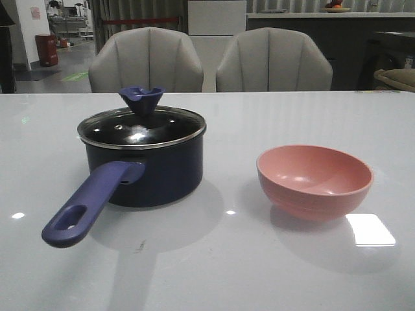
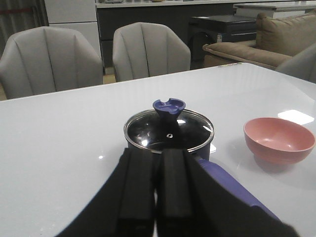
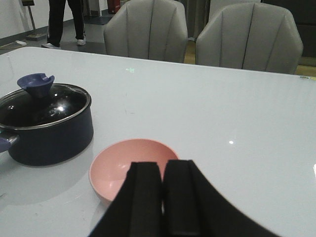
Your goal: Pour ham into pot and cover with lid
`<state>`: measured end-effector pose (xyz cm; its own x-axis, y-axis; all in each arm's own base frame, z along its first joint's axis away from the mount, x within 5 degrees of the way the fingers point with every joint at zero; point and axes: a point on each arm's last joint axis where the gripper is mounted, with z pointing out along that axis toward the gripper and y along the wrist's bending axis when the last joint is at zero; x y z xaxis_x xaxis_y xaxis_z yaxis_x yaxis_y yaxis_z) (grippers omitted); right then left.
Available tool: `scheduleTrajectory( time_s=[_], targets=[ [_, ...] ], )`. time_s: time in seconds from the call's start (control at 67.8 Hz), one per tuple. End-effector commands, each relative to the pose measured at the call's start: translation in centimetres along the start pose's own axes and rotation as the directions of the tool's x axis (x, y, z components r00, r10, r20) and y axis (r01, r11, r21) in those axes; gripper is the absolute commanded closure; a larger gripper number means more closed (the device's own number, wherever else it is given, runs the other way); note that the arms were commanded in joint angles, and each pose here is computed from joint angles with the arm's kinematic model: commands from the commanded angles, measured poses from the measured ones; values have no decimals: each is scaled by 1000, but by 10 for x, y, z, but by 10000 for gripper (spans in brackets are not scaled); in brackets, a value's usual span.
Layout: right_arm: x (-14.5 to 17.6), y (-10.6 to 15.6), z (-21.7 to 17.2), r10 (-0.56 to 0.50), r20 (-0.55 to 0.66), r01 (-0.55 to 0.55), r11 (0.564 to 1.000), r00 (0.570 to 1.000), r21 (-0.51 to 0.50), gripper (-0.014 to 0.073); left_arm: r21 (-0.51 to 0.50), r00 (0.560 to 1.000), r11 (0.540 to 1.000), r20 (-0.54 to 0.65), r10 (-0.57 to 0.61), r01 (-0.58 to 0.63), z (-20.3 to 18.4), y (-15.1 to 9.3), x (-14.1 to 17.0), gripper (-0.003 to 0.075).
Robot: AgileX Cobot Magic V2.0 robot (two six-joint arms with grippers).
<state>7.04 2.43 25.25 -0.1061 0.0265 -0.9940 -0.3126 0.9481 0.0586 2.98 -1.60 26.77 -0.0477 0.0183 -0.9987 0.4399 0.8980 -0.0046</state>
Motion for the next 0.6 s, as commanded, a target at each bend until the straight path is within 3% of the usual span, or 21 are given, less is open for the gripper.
scheduleTrajectory(
  time_s=[0.0,0.236,0.487,0.59],
  targets=[
    [-16,-1,-1,-8,93,6,1000,996,14,433,4,997,1000,81,-7,7,0,0,-14,589],
    [-16,-1,-1,-8,93,6,1000,996,14,433,-72,993,997,107,46,-38,10,4,3,589],
    [-16,-1,-1,-8,93,6,1000,996,14,433,-311,972,950,232,41,34,21,19,41,589],
    [-16,-1,-1,-8,93,6,1000,996,14,433,-385,973,922,227,49,43,21,24,51,589]
  ],
)
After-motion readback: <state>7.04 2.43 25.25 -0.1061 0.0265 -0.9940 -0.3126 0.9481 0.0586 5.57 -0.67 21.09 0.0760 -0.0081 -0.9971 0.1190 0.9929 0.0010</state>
